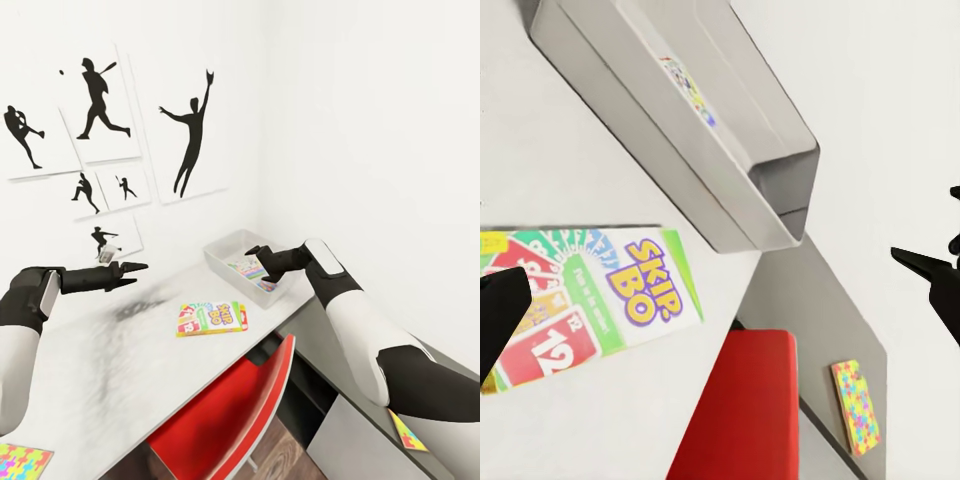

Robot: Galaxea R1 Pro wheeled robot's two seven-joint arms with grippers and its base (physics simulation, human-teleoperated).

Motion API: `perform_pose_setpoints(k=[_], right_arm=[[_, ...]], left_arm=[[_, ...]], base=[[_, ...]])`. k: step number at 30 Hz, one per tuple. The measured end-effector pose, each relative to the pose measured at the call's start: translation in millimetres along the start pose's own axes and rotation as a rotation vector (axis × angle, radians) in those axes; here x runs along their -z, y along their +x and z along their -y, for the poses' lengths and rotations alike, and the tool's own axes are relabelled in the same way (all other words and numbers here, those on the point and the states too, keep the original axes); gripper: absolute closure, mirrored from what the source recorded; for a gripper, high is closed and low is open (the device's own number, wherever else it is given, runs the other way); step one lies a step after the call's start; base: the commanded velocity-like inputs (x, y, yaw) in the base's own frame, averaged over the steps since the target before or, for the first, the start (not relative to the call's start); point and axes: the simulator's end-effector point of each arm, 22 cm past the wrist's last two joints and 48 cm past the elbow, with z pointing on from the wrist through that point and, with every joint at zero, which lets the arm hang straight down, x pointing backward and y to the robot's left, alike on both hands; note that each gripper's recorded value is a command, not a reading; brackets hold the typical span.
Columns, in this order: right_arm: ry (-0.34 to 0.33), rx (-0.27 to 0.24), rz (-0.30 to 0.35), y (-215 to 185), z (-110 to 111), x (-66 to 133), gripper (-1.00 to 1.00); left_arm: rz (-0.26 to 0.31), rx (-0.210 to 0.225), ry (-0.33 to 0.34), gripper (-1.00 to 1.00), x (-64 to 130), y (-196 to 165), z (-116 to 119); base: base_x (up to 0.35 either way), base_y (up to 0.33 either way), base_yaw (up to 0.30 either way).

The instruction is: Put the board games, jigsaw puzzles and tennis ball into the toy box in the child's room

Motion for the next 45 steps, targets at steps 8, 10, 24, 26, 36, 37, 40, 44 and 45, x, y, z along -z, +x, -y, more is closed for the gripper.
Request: perform_pose_setpoints(k=[8, 10, 24, 26, 36, 37, 40, 44, 45], right_arm=[[-0.006, 0.006, 0.005, 0, -5, 4.8, -1.0], [-0.006, 0.007, 0.005, 0, -6, 5.0, -1.0], [-0.009, 0.009, 0.009, 0, -8, 7.2, -1.0], [-0.009, 0.01, 0.009, 1, -9, 7.5, -1.0], [-0.002, 0.029, 0.009, 4, -11, 8.1, -1.0], [0.001, 0.034, 0.009, 4, -11, 7.9, -1.0], [0.01, 0.051, 0.009, 7, -11, 7.1, -1.0], [0.016, 0.062, 0.01, 8, -11, 7.3, -1.0], [0.016, 0.063, 0.01, 8, -11, 7.5, -1.0]], left_arm=[[0.006, -0.008, 0.003, -1.0, 3.4, -3, 5], [0.006, -0.008, 0.003, -1.0, 3.6, -3, 6], [0.01, -0.011, 0.005, -1.0, 5.5, -4, 8], [0.01, -0.012, 0.005, -1.0, 6.1, -4, 8], [0.013, -0.016, 0.007, -1.0, 7.4, -6, 11], [0.013, -0.016, 0.007, -1.0, 7.5, -6, 11], [0.014, -0.017, 0.008, -1.0, 7.9, -6, 12], [0.014, -0.019, 0.008, -1.0, 8.4, -6, 13], [0.014, -0.02, 0.008, -1.0, 8.6, -6, 14]], base=[[0.0, 0.0, 0.093], [0.0, 0.0, 0.027], [0.0, 0.0, 0.18], [-0.013, 0.003, 0.268], [-0.054, 0.033, 0.273], [-0.016, 0.01, 0.275], [-0.008, 0.005, 0.275], [-0.003, 0.002, 0.275], [-0.001, 0.001, 0.275]])
